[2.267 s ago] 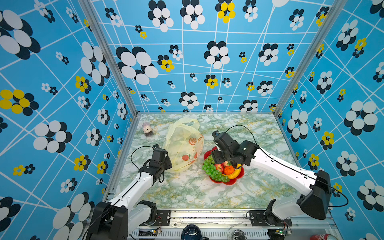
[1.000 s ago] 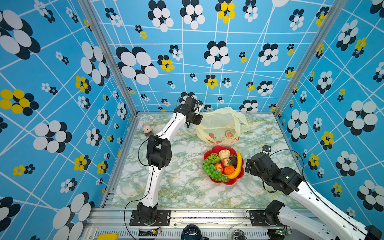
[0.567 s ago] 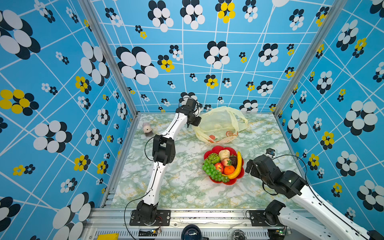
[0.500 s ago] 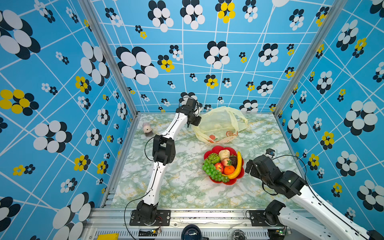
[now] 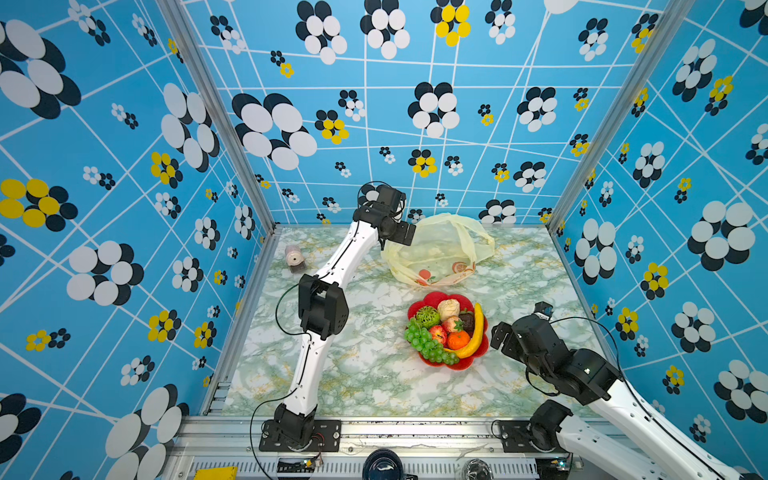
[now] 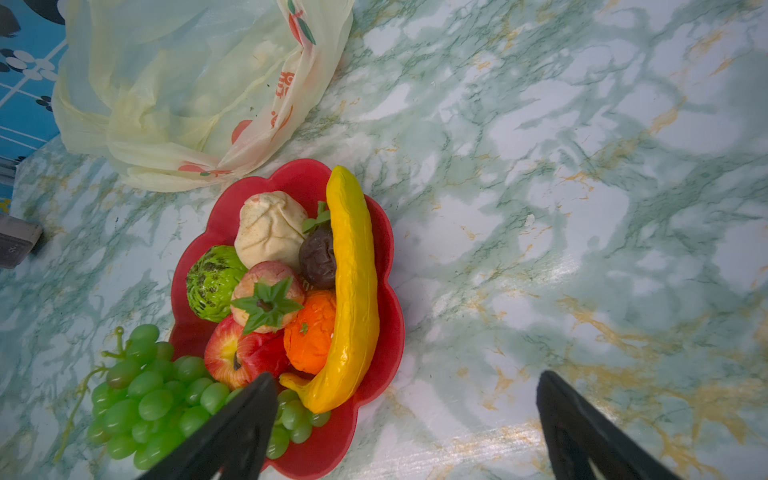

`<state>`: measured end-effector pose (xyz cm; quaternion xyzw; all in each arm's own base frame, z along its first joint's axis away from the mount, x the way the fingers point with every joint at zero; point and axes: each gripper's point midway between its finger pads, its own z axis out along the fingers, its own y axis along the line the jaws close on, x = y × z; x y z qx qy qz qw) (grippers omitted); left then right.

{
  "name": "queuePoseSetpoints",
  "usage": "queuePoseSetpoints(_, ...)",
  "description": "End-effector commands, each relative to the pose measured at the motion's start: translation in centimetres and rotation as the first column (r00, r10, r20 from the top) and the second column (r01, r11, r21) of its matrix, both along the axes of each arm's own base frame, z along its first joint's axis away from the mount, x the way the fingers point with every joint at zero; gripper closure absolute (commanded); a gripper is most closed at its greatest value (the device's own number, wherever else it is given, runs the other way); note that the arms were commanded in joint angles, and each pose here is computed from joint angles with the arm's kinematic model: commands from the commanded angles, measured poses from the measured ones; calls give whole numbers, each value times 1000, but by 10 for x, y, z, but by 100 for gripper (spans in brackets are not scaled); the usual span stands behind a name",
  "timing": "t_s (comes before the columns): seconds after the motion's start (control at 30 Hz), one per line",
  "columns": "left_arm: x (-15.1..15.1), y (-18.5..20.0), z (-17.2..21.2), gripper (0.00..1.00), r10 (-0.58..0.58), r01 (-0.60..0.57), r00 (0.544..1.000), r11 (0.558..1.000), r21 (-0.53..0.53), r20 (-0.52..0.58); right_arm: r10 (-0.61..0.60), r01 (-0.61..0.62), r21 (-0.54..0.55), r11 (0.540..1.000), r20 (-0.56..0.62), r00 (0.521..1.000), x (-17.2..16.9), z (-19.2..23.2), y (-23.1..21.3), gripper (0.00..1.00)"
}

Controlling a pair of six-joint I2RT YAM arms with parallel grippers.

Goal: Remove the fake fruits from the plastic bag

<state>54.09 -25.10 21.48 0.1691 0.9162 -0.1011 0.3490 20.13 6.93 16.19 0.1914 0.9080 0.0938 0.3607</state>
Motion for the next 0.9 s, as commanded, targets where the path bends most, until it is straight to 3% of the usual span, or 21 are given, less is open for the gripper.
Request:
queuePoseSetpoints(0.0,-18,13,52,1,72,-67,996,994,-81,56,-22,22,12,1000,-42,999,-9,-10,-5,1)
queuePoseSetpoints(0.2,-70,44,82,1,184,-163,977,971,-176,110,1,5,89,996,-65,998,-12,-30,7,1)
queuePoseSetpoints(0.3,-102,70,75,1,289,-247,947,935,-256,141,30,-16,170,985,-78,996,-11,-48,23,1)
queuePoseSetpoints(0.43,-139,98,56,1,386,-312,907,883,-351,166,119,-101,340,935,-33,992,-3,-57,59,1)
queuePoseSetpoints(0.53,-160,117,29,1,427,-361,891,872,-330,154,156,-147,414,898,12,988,2,-59,75,1)
queuePoseSetpoints(0.87,-201,150,-27,1,477,-434,868,864,-255,138,201,-204,435,877,54,978,15,-70,94,1)
